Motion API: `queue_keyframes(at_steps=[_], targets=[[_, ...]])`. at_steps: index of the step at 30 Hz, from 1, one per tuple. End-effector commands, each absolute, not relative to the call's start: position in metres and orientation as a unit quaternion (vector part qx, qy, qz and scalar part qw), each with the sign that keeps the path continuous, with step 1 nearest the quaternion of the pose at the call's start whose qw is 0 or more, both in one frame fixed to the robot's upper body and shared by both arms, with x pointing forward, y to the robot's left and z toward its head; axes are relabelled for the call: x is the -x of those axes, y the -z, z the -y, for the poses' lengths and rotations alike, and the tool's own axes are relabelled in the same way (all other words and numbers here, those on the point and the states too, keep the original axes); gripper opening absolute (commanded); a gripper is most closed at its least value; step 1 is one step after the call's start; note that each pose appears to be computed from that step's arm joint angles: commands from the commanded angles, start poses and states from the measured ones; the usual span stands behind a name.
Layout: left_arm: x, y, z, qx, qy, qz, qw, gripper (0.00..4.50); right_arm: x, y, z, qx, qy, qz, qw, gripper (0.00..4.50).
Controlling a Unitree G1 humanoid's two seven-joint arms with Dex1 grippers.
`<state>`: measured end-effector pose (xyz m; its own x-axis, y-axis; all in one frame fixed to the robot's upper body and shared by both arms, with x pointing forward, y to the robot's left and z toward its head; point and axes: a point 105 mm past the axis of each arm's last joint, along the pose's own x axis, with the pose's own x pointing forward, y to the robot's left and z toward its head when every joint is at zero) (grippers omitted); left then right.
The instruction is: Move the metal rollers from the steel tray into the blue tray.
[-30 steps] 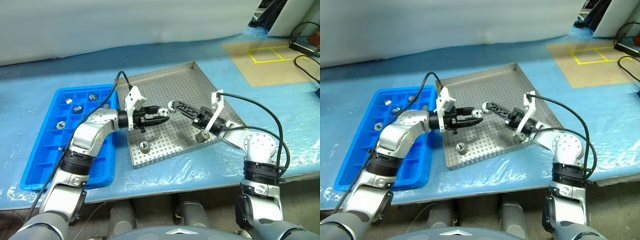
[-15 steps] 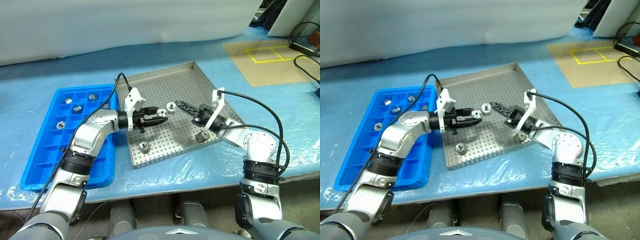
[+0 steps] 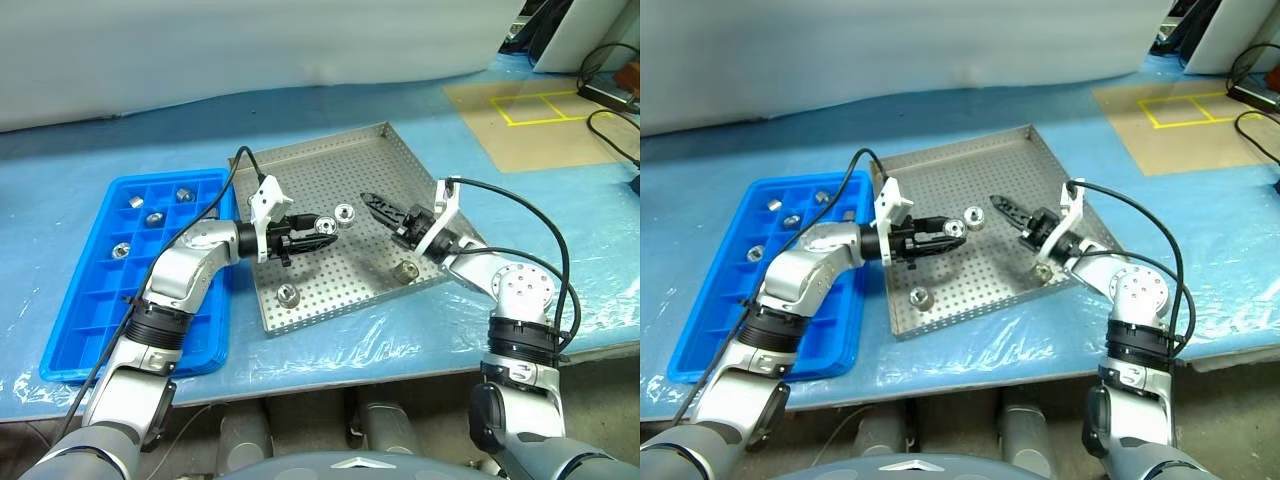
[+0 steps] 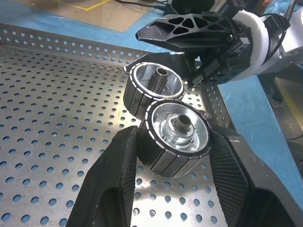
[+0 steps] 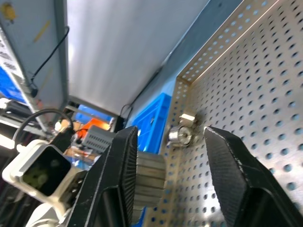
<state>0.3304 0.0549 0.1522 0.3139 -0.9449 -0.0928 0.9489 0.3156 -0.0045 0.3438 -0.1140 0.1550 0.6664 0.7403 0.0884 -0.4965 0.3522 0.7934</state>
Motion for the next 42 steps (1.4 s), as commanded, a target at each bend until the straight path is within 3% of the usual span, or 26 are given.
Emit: queue_keyframes(at_steps=[1,8,14,17,21,29,37,42], targets=[[-0.328,-0.168,-0.055,-0.035,0.589,-0.006,0.807,1.9,-0.333,-0.179,0.104,-0.449,-0.435,-0.123,0.771,2.24],[-0.329,-0.168,-0.055,-0.036,0.588,-0.005,0.808,1.9,-0.323,-0.166,0.093,-0.428,-0.453,-0.158,0.766,2.24],[-0.329,-0.168,-0.055,-0.037,0.587,-0.004,0.809,1.9,-0.342,-0.15,0.112,-0.4,-0.389,-0.145,0.817,2.24],[-0.329,-0.167,-0.055,-0.037,0.587,-0.005,0.809,1.9,-0.341,-0.149,0.108,-0.399,-0.396,-0.141,0.815,2.84],[-0.328,-0.167,-0.055,-0.037,0.586,-0.005,0.809,1.9,-0.337,-0.144,0.096,-0.405,-0.409,-0.167,0.8,4.08],[-0.328,-0.167,-0.057,-0.039,0.585,-0.006,0.81,1.9,-0.335,-0.165,0.086,-0.407,-0.433,-0.142,0.792,4.08],[-0.328,-0.166,-0.054,-0.038,0.588,-0.007,0.808,1.9,-0.337,-0.158,0.08,-0.403,-0.425,-0.157,0.795,4.08],[-0.327,-0.166,-0.053,-0.036,0.588,-0.007,0.808,1.9,-0.34,-0.147,0.084,-0.405,-0.407,-0.171,0.801,2.54]])
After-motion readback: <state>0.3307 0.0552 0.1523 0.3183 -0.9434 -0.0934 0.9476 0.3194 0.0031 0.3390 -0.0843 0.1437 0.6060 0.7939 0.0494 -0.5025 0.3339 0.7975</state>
